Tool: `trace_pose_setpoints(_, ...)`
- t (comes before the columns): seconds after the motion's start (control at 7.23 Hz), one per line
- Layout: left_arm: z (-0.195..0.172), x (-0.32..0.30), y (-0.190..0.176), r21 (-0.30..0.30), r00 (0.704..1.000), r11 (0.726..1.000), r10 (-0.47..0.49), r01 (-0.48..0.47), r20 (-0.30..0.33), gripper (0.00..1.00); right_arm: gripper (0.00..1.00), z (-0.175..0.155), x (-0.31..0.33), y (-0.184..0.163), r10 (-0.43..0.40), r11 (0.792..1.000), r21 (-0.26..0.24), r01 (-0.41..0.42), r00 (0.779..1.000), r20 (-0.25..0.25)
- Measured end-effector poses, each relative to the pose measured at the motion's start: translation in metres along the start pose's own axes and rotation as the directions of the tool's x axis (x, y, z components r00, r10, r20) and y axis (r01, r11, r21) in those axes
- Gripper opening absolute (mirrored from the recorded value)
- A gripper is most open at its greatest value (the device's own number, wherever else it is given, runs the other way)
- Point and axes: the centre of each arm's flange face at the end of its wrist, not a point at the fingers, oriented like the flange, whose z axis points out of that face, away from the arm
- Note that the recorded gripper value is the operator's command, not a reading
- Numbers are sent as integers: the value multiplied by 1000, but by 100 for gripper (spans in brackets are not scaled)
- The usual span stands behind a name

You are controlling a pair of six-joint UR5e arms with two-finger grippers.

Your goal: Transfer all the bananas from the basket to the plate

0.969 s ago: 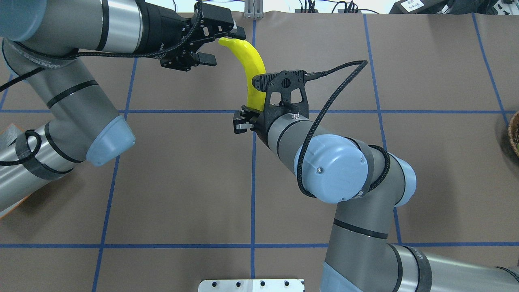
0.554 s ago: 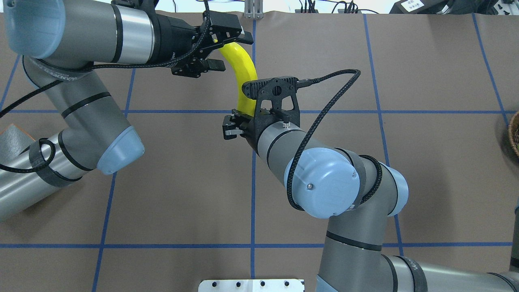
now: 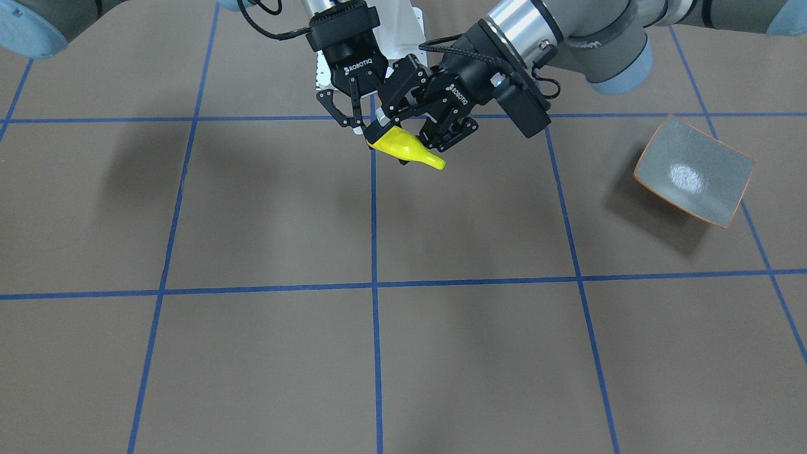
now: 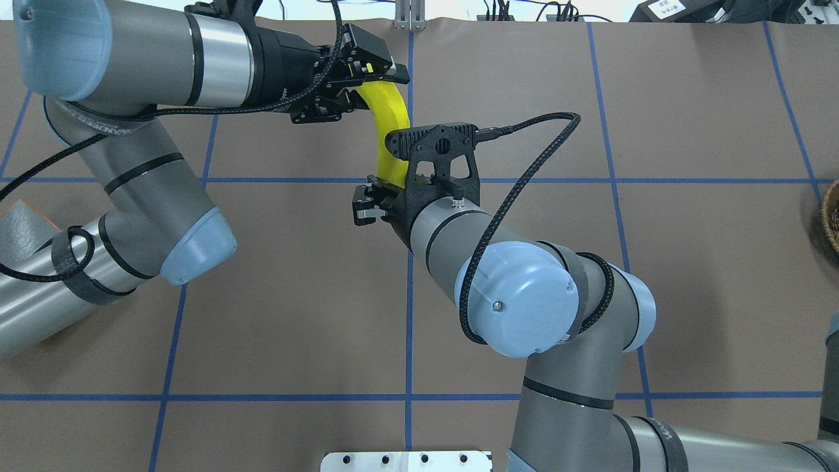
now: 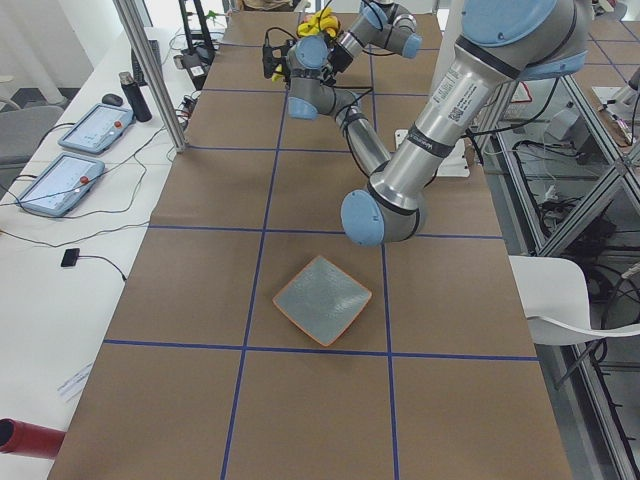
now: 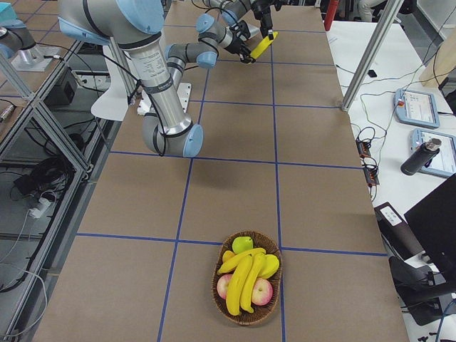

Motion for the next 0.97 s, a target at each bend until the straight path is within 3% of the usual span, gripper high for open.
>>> trace_pose_setpoints(0.28,1,0,0,0,1000,1000,0,0,1,3,0,-3,-1,-1,2,1000,3,-2,1000,5)
trace_pose_setpoints(0.42,1,0,0,0,1000,1000,0,0,0,0,21,-4,-1,-1,2,1000,4,-2,1000,7)
trace_pose_setpoints(0.55,1,0,0,0,1000,1000,0,0,-1,0,71,-6,-2,-3,-1,1000,6,0,1000,12)
trace_pose_setpoints(0.69,0,1,0,-1,1000,1000,2,-2,-4,0,99,-10,-3,-4,-2,1000,9,1,1000,20)
trace_pose_setpoints(0.97,-1,1,1,-2,1000,1000,5,-5,-12,0,100,-21,-4,-5,11,1000,-1,-11,999,46)
